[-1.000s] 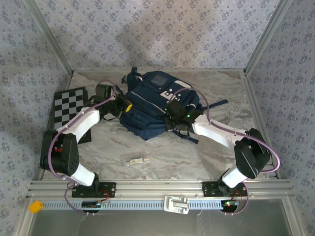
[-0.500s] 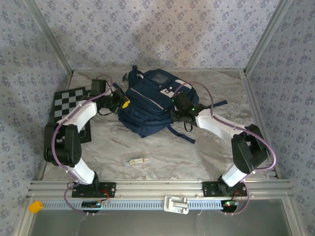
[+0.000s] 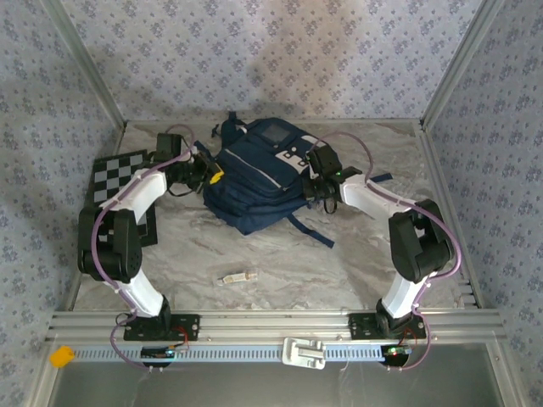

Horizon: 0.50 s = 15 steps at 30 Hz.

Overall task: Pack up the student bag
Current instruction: Zip the student bag at the center of the table.

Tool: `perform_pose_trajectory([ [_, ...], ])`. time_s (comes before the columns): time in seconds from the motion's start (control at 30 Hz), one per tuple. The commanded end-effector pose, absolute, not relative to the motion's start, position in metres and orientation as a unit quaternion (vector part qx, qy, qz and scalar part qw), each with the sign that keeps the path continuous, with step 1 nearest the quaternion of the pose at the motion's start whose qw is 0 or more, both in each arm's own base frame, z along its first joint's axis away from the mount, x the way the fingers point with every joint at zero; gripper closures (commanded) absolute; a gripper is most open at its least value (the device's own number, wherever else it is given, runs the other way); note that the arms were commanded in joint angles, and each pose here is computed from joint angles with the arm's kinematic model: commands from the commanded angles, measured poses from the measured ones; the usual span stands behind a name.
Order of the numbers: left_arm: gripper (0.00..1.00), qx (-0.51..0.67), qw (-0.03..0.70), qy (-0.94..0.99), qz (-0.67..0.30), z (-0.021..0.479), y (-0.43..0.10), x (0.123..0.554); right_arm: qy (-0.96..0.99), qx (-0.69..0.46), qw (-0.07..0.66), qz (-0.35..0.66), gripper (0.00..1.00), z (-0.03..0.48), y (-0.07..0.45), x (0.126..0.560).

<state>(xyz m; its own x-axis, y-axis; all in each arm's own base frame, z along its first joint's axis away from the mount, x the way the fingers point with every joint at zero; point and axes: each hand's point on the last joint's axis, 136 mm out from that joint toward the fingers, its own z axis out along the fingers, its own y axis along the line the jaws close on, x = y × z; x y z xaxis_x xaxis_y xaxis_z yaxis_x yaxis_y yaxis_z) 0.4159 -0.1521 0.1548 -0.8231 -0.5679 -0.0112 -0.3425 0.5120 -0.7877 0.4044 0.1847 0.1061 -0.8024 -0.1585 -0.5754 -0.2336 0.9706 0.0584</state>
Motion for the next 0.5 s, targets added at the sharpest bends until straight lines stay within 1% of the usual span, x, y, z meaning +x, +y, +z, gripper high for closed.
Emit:
perform_pose_trajectory([
  [0.0,1.0,-0.279,0.223,0.848,-0.391,0.179,-0.108,0.449,0.962,-0.057,0.267,0.01,1.0,0.1,0.133,0.406],
  [0.03,0.98,-0.275,0.223,0.848,-0.394,0.179,-0.109,0.449,0.962,-0.059,0.265,0.021,1.0,0.103,0.138,0.403],
  [0.07,0.9,-0.27,0.222,0.847,-0.401,0.181,-0.112,0.448,0.961,-0.067,0.267,0.023,1.0,0.109,0.144,0.4],
  [0.1,0.81,-0.263,0.22,0.845,-0.411,0.184,-0.115,0.447,0.96,-0.076,0.267,0.024,0.96,0.114,0.151,0.394],
  [0.17,0.7,-0.254,0.218,0.842,-0.424,0.188,-0.119,0.444,0.96,-0.078,0.267,0.043,0.83,0.126,0.163,0.385],
  [0.23,0.66,-0.259,0.221,0.842,-0.419,0.188,-0.118,0.436,0.959,-0.068,0.262,0.083,0.72,0.136,0.174,0.379],
  [0.3,0.64,-0.262,0.225,0.842,-0.414,0.187,-0.118,0.426,0.956,-0.057,0.261,0.119,0.61,0.146,0.185,0.377],
  [0.37,0.61,-0.264,0.23,0.845,-0.404,0.186,-0.122,0.415,0.954,-0.052,0.254,0.151,0.57,0.152,0.197,0.379],
  [0.47,0.57,-0.257,0.23,0.858,-0.38,0.181,-0.133,0.399,0.953,-0.053,0.252,0.158,0.52,0.158,0.207,0.392],
])
